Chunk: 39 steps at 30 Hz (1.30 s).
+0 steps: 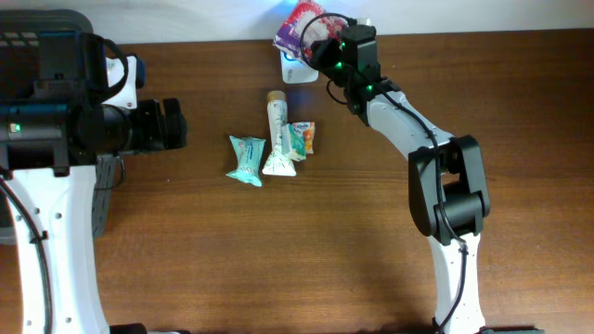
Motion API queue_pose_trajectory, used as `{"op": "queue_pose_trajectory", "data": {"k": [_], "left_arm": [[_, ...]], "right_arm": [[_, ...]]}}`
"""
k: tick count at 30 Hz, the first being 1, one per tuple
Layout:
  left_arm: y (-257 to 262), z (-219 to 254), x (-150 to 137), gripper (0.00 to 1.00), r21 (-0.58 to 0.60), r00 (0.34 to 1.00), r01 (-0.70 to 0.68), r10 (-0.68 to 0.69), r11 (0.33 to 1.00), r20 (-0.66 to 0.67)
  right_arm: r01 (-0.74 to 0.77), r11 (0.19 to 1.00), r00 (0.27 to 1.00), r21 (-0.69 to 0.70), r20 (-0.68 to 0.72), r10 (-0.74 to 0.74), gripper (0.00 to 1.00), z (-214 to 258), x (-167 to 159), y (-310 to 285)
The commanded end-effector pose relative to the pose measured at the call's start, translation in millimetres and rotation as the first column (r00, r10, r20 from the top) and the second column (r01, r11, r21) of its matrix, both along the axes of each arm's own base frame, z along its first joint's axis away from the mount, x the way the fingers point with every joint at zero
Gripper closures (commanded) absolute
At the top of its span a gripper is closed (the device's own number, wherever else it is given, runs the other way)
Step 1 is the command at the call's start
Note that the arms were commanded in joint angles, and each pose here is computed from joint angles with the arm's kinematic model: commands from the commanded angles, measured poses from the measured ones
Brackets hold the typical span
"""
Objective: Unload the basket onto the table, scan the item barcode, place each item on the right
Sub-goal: 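Hold the red floral pack's barcode under the scanner with the right gripper, then carry the red floral pack right and set it on the table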
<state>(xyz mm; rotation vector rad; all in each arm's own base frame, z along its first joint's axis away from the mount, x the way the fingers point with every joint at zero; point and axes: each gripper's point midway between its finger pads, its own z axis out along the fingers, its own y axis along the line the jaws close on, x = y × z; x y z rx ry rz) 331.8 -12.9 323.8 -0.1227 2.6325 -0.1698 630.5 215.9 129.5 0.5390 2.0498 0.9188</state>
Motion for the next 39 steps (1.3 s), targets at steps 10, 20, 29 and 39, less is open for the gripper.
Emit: {"op": "queue_pose_trajectory", "data": {"k": [10,20,29,39], "left_arm": [[-2.4,1.7,-0.4,0.01,-0.003,1.000,0.018,-0.018,1.000,0.008],[-2.4,1.8,-0.3,0.01,-0.003,1.000,0.018,-0.018,1.000,0.008],[-2.4,1.7,-0.4,0.01,-0.003,1.000,0.018,-0.018,1.000,0.008],[-2.4,1.7,-0.4,0.01,-0.003,1.000,0.018,-0.018,1.000,0.008]], "right_arm": [[0.344,0.925,0.925,0.163,-0.226,-0.304,0.96,38.6,-14.3,-281.6],[0.662,0.732,0.649,-0.157,-0.368,-0.666,0.91,-18.5,-149.8,-541.2],[0.484,0.849,0.796,-0.210,-0.299,-0.527,0.01,12.5,-181.5,-547.3],[0.037,0.944,0.950,-0.328,-0.280,-0.134,0.01,84.7,-167.9,-370.9]]}}
